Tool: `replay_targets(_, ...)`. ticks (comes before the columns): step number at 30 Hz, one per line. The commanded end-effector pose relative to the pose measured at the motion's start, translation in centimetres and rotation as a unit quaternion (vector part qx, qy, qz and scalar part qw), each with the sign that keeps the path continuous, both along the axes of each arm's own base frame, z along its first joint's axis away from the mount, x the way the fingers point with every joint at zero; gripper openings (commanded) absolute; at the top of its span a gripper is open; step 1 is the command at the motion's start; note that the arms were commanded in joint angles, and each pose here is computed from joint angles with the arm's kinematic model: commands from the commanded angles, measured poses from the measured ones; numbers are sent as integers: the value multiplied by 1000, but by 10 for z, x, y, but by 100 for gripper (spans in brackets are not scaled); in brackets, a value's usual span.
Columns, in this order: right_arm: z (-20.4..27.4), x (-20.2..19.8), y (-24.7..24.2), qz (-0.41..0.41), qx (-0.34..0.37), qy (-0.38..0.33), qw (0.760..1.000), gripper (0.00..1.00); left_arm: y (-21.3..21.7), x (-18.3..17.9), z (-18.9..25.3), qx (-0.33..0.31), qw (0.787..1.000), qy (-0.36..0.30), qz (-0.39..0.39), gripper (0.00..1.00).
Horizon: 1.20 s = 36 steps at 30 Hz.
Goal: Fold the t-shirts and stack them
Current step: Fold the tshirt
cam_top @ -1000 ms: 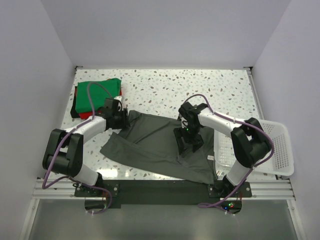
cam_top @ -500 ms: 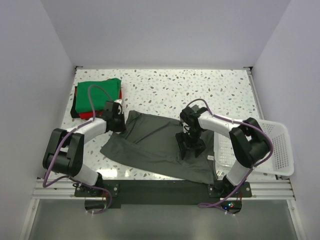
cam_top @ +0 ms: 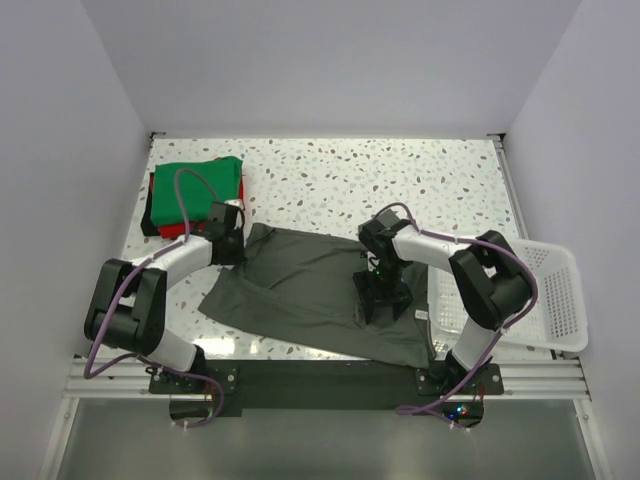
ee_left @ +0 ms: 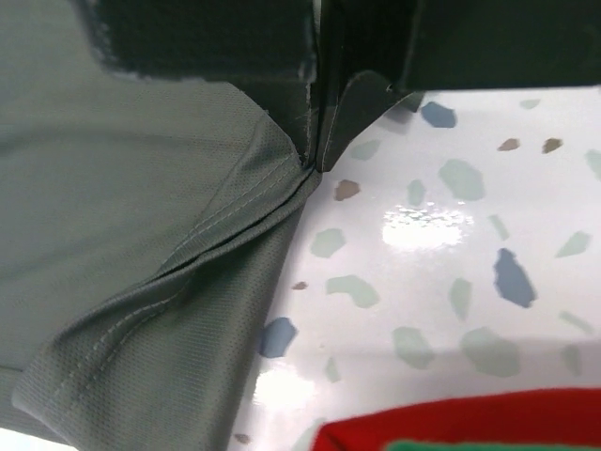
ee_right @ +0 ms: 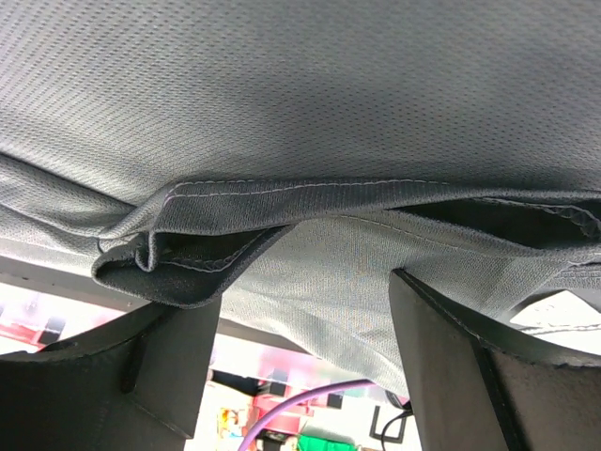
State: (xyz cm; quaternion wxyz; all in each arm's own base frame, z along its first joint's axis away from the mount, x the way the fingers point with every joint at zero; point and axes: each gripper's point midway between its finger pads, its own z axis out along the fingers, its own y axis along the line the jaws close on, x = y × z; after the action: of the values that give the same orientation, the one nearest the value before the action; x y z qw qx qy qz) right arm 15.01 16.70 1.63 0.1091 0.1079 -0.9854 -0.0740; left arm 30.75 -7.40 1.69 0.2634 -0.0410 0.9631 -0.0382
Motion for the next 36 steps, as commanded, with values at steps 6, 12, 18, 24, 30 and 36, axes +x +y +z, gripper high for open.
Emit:
replay_targets(6, -11, 2, -10, -1, -33, 2, 999, 75, 33, 12, 22, 95, 995, -19, 22, 0)
replay_targets(12, -18, -2, -15, -3, -50, 16, 999, 75, 41, 9, 27, 108, 993, -16, 35, 0)
replay_targets(18, -20, -4, -17, -2, -54, 22, 998, 75, 44, 8, 29, 98, 994, -20, 37, 0)
replay_targets(24, -20, -4, -17, -1, -55, 22, 998, 76, 55, 12, 28, 101, 994, -23, 47, 0)
replay_targets(30, -20, -4, -17, 1, -55, 23, 998, 76, 66, 16, 25, 125, 991, -8, 51, 0)
replay_targets(36, -20, -4, -17, 1, -55, 24, 998, 76, 78, 15, 37, 151, 985, -6, 82, 21)
